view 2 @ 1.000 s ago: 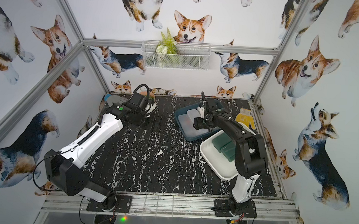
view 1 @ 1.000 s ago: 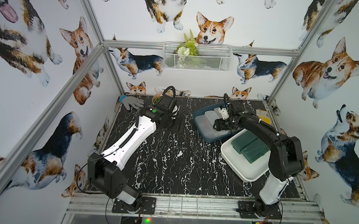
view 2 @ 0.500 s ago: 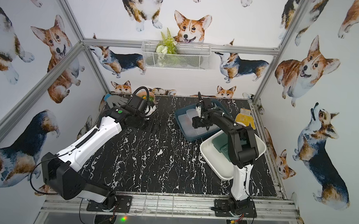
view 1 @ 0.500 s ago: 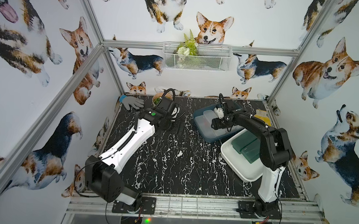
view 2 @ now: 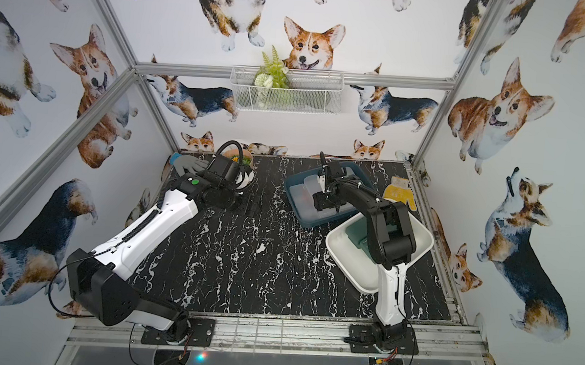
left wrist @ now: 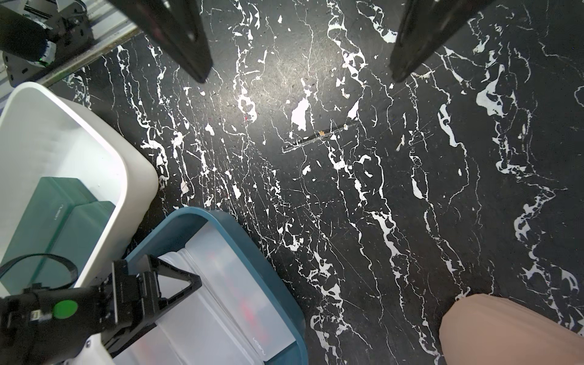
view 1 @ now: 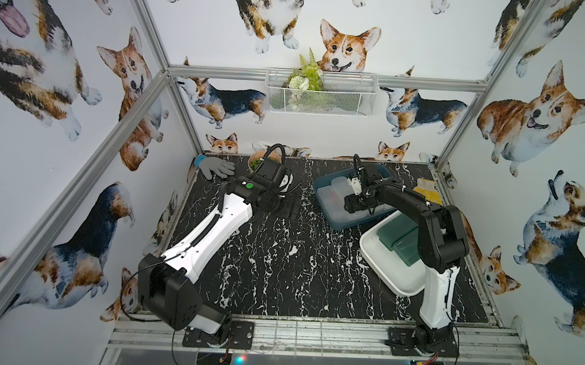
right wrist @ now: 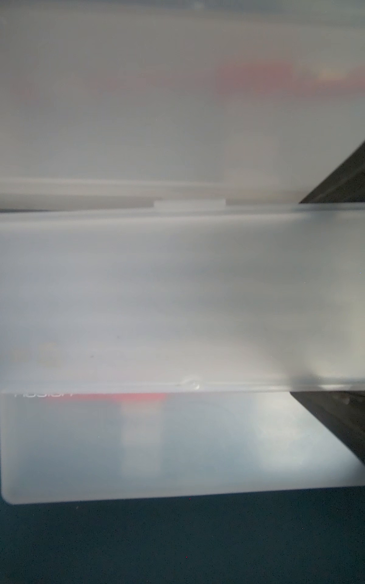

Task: Place the pencil cases by color into the storage box
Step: Place the pencil case at the storage box.

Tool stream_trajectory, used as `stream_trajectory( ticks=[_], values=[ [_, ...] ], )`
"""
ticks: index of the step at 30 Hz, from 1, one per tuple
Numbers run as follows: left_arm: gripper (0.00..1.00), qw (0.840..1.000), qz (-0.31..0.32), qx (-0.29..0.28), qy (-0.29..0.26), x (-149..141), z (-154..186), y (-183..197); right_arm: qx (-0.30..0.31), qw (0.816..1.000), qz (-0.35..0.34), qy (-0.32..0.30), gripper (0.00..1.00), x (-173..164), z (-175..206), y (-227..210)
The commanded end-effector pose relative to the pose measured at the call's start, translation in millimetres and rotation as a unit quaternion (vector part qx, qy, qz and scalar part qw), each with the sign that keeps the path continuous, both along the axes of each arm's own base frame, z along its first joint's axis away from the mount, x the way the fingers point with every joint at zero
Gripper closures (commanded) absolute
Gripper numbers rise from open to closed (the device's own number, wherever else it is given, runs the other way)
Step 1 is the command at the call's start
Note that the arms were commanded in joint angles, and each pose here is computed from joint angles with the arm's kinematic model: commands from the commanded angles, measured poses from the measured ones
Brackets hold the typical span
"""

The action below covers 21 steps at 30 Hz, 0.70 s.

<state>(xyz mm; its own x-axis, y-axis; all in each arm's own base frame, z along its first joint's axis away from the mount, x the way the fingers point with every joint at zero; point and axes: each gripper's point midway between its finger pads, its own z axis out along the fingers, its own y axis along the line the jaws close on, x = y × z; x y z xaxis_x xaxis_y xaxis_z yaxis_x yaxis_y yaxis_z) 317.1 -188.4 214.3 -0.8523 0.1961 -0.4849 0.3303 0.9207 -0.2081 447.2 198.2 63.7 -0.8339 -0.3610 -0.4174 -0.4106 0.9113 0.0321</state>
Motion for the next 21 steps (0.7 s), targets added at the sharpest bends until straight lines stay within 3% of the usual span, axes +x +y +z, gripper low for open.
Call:
stream_trajectory(
  ticks=[1, 8, 13, 21],
  values=[
    [0.09, 1.000, -0.008, -0.006, -0.010, 2.3, 5.1, -3.5, -0.021, 1.000, 0.002, -0.007, 0.41, 2.8, -4.2, -6.9],
    [0.09, 1.000, -0.006, -0.006, -0.010, 3.3, 4.7, -3.5, -0.018, 1.000, 0.002, -0.005, 0.38, 3.4, -4.5, -5.4],
    [0.09, 1.000, -0.006, -0.003, -0.011, 4.2, 5.2, -3.1, -0.015, 1.000, 0.002, -0.009, 0.26, 7.3, 0.5, -3.5],
    [0.09, 1.000, 0.007, -0.020, -0.015, 12.5, 21.2, -7.1, 0.001, 0.999, 0.000, -0.054, 0.11, 19.7, 51.3, 0.2]
  ],
)
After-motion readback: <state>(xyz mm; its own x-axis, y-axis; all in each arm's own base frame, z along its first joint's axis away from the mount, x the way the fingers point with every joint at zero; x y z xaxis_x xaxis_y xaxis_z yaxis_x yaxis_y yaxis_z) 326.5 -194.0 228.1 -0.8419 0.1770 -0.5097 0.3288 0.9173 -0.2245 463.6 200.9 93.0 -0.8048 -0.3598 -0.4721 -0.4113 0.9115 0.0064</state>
